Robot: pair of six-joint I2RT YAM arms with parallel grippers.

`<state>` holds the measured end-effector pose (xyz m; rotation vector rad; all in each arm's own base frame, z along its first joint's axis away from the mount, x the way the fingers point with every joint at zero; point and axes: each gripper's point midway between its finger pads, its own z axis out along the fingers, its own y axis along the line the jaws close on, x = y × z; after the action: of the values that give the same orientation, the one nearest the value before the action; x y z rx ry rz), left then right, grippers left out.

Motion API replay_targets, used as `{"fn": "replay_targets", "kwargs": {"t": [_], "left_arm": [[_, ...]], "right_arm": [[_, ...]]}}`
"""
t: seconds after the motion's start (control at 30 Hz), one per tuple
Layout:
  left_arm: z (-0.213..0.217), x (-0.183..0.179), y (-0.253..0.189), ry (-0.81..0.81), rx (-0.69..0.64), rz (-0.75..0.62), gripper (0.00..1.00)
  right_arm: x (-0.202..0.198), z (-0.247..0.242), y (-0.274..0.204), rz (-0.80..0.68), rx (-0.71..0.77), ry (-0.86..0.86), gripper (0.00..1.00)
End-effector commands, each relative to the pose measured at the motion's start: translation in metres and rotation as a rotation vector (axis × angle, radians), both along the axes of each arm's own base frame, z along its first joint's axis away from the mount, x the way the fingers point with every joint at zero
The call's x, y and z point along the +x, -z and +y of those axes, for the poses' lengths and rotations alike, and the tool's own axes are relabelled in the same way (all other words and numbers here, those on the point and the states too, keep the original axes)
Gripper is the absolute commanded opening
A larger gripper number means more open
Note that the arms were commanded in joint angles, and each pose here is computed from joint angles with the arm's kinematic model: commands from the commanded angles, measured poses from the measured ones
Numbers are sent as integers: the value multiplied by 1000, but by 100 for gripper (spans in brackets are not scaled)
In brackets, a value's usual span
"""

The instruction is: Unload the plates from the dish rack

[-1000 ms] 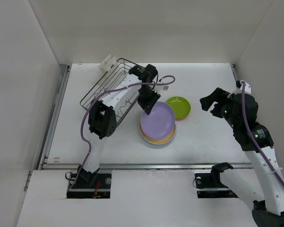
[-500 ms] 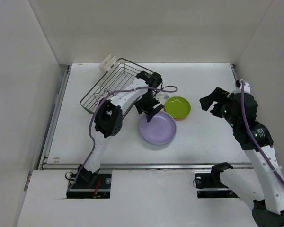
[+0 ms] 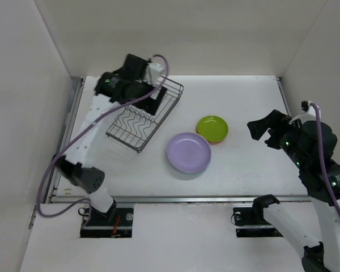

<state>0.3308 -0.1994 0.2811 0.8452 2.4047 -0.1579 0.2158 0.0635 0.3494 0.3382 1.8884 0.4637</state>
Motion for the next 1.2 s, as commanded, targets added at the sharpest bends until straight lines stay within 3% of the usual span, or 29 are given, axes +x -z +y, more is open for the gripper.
{"fn": "replay_targets", "kwargs": {"t": [0.0, 0.03, 0.1, 0.13, 0.23, 0.27, 0.33, 0.4, 0.57, 0.77, 1.17], "left_arm": [[78, -1, -48, -299, -33, -178, 96], [114, -9, -77, -388, -83, -276, 100], [151, -23, -70, -489, -62, -294, 100], [175, -43, -84, -548, -51, -371, 100], [219, -64, -51, -684, 49, -384, 100], [232, -76, -57, -734, 53, -448, 100], [235, -84, -28, -749, 51, -407, 100], [231, -89, -23, -732, -13, -387, 100], [237, -98, -15, -772, -19, -358, 100], [230, -101, -9, -746, -50, -356, 100], [223, -102, -11, -720, -87, -346, 100]], "right_arm": [[-37, -2, -11, 28, -2, -43, 100], [-46, 1, -10, 42, 6, -74, 100], [-69, 1, 1, 103, 18, -96, 100], [-75, 0, 6, 130, 29, -88, 100], [-107, -3, 18, 199, 43, -102, 100], [-114, -7, 19, 201, 39, -92, 100], [-133, -10, 12, 135, 68, -99, 100], [-148, -10, 4, 74, 89, -124, 100], [-179, -18, -3, -47, 175, -104, 100], [-190, -11, 13, -45, 206, -149, 100], [-205, -8, 0, -96, 249, -188, 100]]}}
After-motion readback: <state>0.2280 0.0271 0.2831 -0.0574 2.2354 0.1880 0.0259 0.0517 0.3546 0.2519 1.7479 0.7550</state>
